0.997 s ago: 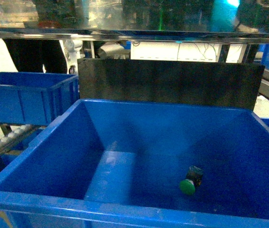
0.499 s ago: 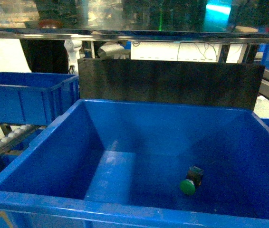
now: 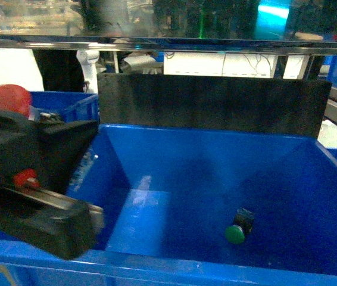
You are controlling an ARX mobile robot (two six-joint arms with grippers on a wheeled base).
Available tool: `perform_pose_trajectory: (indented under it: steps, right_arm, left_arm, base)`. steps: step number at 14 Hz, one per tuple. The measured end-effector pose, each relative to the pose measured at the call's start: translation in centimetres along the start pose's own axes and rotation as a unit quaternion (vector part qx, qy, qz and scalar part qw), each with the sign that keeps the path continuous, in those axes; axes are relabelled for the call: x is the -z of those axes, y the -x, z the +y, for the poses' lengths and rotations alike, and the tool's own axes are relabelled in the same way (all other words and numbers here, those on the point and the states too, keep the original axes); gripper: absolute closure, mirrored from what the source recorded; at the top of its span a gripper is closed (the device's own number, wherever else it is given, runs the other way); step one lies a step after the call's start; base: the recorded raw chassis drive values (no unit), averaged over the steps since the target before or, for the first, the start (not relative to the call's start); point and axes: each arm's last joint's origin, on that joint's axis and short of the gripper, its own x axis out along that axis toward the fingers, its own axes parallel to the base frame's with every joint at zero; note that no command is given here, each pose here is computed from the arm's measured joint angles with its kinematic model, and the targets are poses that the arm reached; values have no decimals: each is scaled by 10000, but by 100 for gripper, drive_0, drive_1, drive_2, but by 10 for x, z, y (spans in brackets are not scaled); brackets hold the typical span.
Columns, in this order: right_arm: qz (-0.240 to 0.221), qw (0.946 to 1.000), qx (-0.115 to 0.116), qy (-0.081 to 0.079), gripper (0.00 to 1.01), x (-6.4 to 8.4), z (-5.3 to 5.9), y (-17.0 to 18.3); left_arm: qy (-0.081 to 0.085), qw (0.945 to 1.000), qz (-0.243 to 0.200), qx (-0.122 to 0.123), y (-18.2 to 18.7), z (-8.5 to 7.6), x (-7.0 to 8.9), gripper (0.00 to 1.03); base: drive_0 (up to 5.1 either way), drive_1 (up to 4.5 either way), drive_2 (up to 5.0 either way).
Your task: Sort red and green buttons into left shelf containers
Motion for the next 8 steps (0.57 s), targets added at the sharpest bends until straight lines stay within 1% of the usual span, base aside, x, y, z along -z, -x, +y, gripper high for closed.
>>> perform_pose_trajectory:
  steps: [4, 6, 8]
  right_arm:
    - [2, 10000, 0, -1, 3, 0, 0, 0]
    - [0, 10000, 0, 0, 3, 0, 0, 0]
    - [2, 10000, 0, -1, 3, 0, 0, 0]
  left_arm:
    - [-102, 9997, 220, -38, -11, -12, 9, 76]
    - [-173, 9994, 280, -54, -24, -27, 15, 76]
    - [-193, 9988, 408, -172, -35, -36, 24, 76]
  base:
    - [0, 0, 0]
    - [0, 0, 0]
    - [0, 0, 0]
